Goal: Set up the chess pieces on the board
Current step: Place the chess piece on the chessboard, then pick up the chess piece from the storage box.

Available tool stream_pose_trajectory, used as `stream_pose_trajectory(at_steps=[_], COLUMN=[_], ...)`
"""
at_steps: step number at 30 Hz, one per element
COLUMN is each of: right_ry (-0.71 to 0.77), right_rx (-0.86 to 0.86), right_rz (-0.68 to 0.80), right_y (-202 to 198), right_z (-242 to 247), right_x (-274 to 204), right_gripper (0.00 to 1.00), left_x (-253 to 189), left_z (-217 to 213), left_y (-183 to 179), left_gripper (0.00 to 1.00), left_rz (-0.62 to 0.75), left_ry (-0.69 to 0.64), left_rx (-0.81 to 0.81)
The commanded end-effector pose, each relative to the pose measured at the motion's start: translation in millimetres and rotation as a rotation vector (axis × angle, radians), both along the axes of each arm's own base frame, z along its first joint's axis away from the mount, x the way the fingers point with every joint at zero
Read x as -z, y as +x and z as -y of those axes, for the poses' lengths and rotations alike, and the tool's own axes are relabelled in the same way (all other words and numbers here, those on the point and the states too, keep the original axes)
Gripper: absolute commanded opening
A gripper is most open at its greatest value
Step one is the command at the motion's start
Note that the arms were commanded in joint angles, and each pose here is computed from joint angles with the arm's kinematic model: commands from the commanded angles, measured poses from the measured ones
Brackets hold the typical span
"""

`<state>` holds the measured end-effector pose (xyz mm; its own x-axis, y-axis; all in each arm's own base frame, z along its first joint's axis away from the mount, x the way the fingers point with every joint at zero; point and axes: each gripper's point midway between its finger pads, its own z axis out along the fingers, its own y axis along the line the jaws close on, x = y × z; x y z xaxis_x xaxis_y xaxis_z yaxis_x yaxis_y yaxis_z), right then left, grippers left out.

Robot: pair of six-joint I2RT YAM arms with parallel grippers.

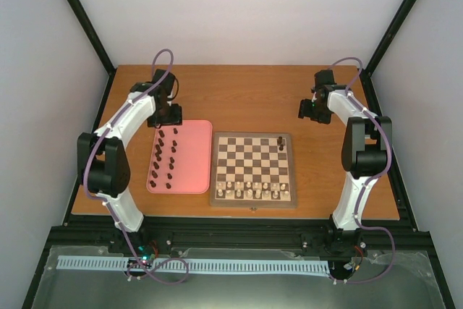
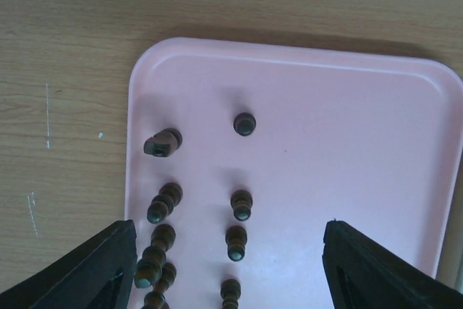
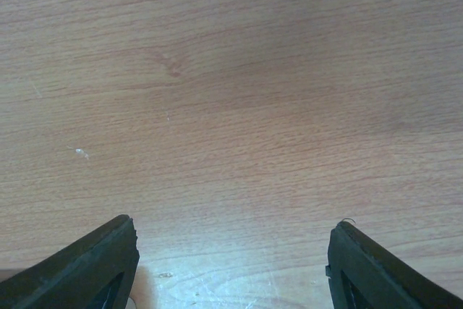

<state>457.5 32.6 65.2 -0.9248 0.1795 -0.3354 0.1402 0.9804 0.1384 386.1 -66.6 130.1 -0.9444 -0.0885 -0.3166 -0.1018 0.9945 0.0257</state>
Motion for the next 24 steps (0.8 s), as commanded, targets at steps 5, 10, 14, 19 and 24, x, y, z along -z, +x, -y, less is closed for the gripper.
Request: stream_pose_trajectory(at_steps=[5, 10, 14, 19, 24], right_ry=[-0.002, -0.005, -0.009, -0.010, -0.014], right_rx=[-0.016, -0.015, -0.017, -0.015, -0.013], right_rz=[-0.005, -0.007, -0.010, -0.018, -0.017], right_y=[2, 2, 1, 0, 1], right_z=[-6, -5, -5, -5, -4], right_x=[5, 5, 7, 10, 10], right_gripper=[0.72, 0.72, 0.72, 0.72, 0.72], left_x=[21, 41, 51, 53, 36], left_z=[2, 4, 5, 3, 1], left_y=[35, 47, 50, 54, 57], left_gripper=[0.70, 0.66, 0.66, 0.66, 0.66], left_rz=[0.048, 0.024, 0.013, 0.010, 0.044], left_ry=[-0.036, -0.035, -0.034, -0.031, -0.023], left_rx=[-0.020, -0.017, -0.017, -0.016, -0.015])
